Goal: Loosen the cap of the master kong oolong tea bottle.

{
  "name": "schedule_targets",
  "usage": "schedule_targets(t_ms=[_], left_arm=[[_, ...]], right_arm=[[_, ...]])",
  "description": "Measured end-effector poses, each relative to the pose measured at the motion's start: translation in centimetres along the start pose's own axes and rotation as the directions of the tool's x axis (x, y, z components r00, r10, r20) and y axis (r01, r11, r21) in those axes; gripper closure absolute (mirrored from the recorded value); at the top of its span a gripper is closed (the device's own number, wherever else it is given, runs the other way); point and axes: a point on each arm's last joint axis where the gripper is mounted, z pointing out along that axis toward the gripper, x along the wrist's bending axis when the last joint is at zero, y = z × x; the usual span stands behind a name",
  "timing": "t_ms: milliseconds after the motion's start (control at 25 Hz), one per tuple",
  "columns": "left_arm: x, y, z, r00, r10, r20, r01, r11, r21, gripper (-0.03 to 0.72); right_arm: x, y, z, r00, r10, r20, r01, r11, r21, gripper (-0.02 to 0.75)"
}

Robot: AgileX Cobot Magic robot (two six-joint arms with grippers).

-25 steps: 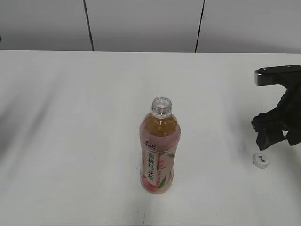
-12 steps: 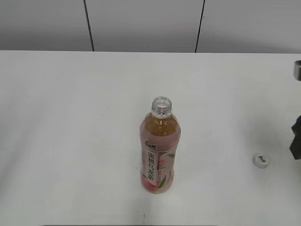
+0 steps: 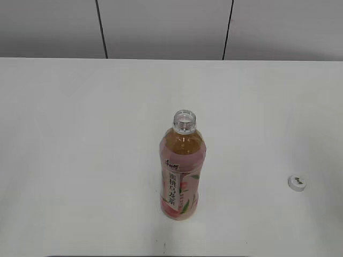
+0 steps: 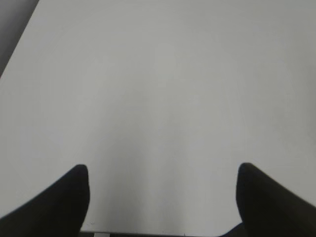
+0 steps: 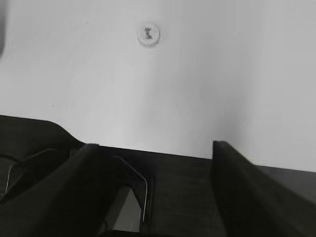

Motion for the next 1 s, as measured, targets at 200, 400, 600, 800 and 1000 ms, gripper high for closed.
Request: schedule_targets(t_ms=[200, 400, 600, 800, 1000], left_arm=[[0.2, -1.4, -0.8, 1.000, 0.021, 0.013, -0.020, 0.995, -0.099, 0.148], [0.2, -1.6, -1.4, 0.998, 0.043, 0.042, -0.037, 0.989, -0.146, 0.156], [0.2, -2.0, -2.0, 0.995, 0.072, 0.074, -0.057, 0.980, -0.190, 0.156], [-0.1, -2.5, -2.5, 0.987, 0.116, 0.108, -0.089, 0.970, -0.228, 0.156], [-0.2, -2.5, -2.5, 0.985, 0.125, 0.119, -0.096, 0.969, -0.228, 0.156]], right_arm=[[-0.1, -4.4, -2.6, 0.999, -0.009, 0.032, 0.014, 0.987, -0.160, 0.204], [-0.1, -8.5, -2.9, 0.999, -0.024, 0.048, 0.038, 0.950, -0.311, 0.204], [0.1, -11.4, -3.9, 0.998, -0.044, 0.054, 0.066, 0.860, -0.506, 0.206], [0.2, -12.6, -4.4, 0.997, -0.048, 0.065, 0.077, 0.813, -0.577, 0.206], [0.2, -12.6, -4.4, 0.996, -0.054, 0.069, 0.084, 0.812, -0.577, 0.206]])
